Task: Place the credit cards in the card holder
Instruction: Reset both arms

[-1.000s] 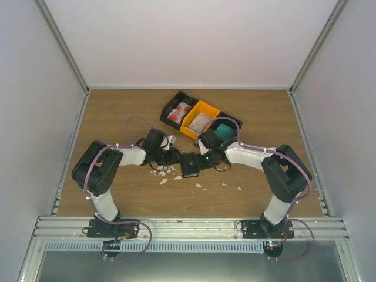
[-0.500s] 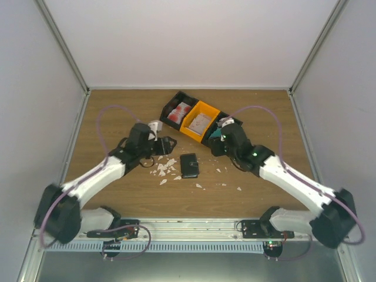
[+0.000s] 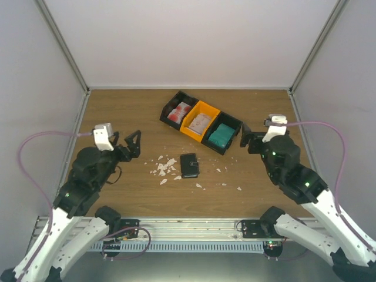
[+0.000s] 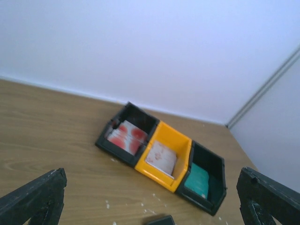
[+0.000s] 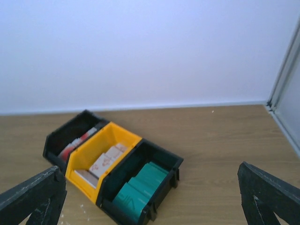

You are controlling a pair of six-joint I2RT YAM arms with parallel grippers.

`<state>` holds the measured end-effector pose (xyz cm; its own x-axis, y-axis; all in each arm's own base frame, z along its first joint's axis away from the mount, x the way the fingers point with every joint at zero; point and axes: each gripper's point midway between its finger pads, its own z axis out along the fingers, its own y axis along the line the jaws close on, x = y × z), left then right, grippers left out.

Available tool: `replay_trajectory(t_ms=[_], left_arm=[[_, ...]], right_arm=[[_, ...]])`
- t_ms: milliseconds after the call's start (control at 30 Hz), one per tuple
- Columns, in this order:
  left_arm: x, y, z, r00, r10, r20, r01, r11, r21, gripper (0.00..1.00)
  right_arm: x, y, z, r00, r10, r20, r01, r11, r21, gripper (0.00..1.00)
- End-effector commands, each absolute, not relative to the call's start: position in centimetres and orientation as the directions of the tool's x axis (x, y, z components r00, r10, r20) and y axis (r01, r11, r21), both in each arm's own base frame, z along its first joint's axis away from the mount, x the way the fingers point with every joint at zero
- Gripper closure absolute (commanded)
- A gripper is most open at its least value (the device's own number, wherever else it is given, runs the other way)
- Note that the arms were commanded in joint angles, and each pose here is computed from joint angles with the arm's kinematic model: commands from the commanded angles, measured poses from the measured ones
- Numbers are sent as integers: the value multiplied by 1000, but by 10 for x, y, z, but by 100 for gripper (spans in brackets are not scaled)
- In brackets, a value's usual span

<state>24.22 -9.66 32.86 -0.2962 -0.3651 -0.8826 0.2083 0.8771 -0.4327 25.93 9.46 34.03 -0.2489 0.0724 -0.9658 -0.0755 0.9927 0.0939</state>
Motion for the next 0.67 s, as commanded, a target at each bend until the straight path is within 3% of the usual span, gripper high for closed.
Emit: replay_trajectory(t_ms=[0,633], left_arm=[[224,-61,359,-192,-343,-919,123,921,-370,1],[207,-42,381,-61,-280,-958,122,950,-286,1]], right_arm=[[241,64,367,-184,127,-975,8,992,128,0],[198,-4,394,-13,270,-963,171,949,264,1]])
